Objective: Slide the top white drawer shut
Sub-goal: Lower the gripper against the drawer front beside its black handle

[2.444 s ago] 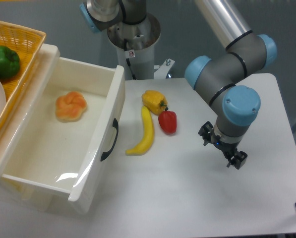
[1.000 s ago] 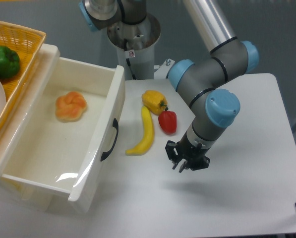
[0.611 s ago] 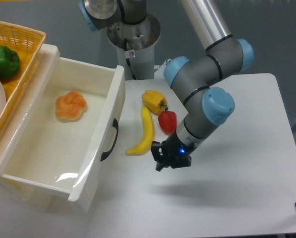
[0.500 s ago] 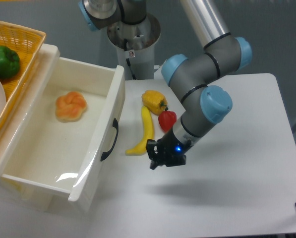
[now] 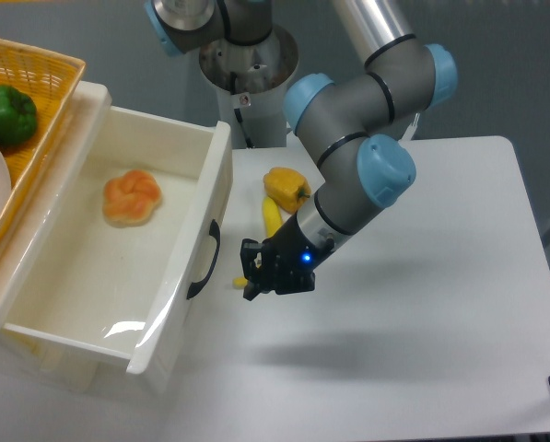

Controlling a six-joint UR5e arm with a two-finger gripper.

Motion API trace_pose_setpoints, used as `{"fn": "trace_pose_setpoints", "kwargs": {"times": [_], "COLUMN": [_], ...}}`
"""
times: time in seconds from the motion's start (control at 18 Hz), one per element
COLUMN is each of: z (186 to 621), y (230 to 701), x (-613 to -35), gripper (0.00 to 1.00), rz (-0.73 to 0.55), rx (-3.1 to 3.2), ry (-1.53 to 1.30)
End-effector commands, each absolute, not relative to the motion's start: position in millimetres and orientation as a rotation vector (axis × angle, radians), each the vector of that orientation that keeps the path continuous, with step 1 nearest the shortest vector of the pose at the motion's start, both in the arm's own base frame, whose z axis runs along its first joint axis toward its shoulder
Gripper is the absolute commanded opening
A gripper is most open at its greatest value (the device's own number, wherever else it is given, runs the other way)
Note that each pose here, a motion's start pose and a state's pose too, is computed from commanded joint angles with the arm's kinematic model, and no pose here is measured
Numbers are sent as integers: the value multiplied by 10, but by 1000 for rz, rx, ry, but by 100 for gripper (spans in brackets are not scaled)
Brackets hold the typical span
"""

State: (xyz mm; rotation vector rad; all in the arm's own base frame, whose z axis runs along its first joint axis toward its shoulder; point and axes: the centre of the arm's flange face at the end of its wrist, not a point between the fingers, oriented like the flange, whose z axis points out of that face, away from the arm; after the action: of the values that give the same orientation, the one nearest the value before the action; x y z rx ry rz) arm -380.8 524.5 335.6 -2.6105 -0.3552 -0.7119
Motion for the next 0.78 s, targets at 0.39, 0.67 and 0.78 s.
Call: {"fn": "trace_pose_setpoints", "kwargs": {"times": [0.39, 0.67, 0.78], "z": [3385, 3415, 3443], "y": [5338, 5322, 5303], "x": [-3603, -3570, -3562], "gripper": [0, 0, 0], "rz": [-749, -765, -768], "rx": [-2630, -2637, -2640], "ry": [-341, -347, -351]}}
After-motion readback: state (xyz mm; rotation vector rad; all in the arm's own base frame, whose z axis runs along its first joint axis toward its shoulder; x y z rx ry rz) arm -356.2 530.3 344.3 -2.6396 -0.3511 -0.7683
